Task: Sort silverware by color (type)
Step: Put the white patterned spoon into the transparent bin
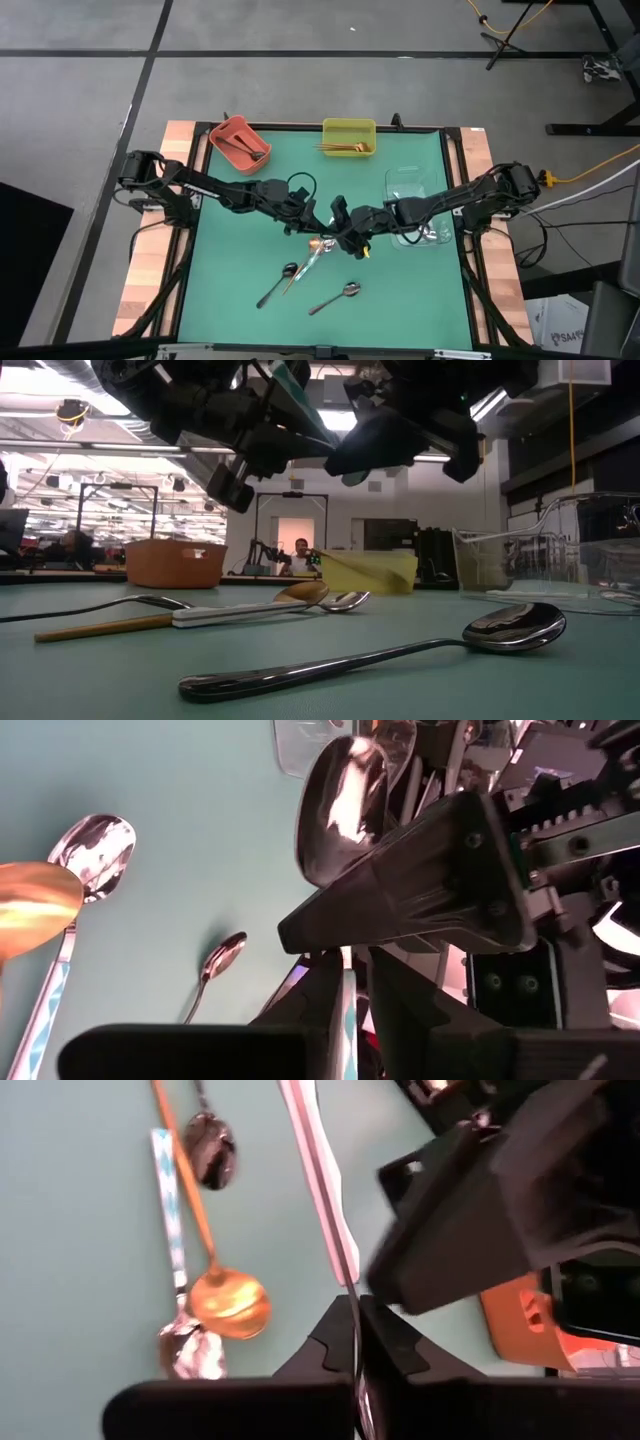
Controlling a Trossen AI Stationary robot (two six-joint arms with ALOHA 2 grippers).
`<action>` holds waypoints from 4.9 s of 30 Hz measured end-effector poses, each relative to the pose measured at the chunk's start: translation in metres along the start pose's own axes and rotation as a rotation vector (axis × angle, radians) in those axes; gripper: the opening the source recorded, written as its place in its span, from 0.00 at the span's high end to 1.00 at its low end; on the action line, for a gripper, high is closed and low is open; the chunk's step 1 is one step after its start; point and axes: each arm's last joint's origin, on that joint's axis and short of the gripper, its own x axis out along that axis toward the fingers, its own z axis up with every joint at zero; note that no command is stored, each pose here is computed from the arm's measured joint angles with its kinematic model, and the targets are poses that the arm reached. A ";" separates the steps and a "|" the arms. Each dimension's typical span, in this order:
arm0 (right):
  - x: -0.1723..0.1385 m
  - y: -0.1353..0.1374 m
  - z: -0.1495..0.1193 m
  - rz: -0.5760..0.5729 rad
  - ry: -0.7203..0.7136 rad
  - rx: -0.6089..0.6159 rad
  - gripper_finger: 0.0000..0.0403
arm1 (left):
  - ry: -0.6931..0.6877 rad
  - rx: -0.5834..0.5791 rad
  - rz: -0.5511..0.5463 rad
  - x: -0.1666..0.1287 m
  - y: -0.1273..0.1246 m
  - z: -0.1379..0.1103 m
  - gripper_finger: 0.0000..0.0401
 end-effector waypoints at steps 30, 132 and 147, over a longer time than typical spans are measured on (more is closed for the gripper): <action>-0.113 -0.018 -0.003 0.054 0.100 0.307 1.00 | 0.057 0.470 0.195 0.003 0.020 -0.023 0.89; -0.132 0.098 -0.146 -0.359 0.750 1.701 1.00 | -0.007 0.785 0.273 0.005 0.026 -0.039 0.89; -0.132 0.098 -0.146 -0.356 0.751 1.697 1.00 | -0.007 0.785 0.273 0.005 0.026 -0.039 0.89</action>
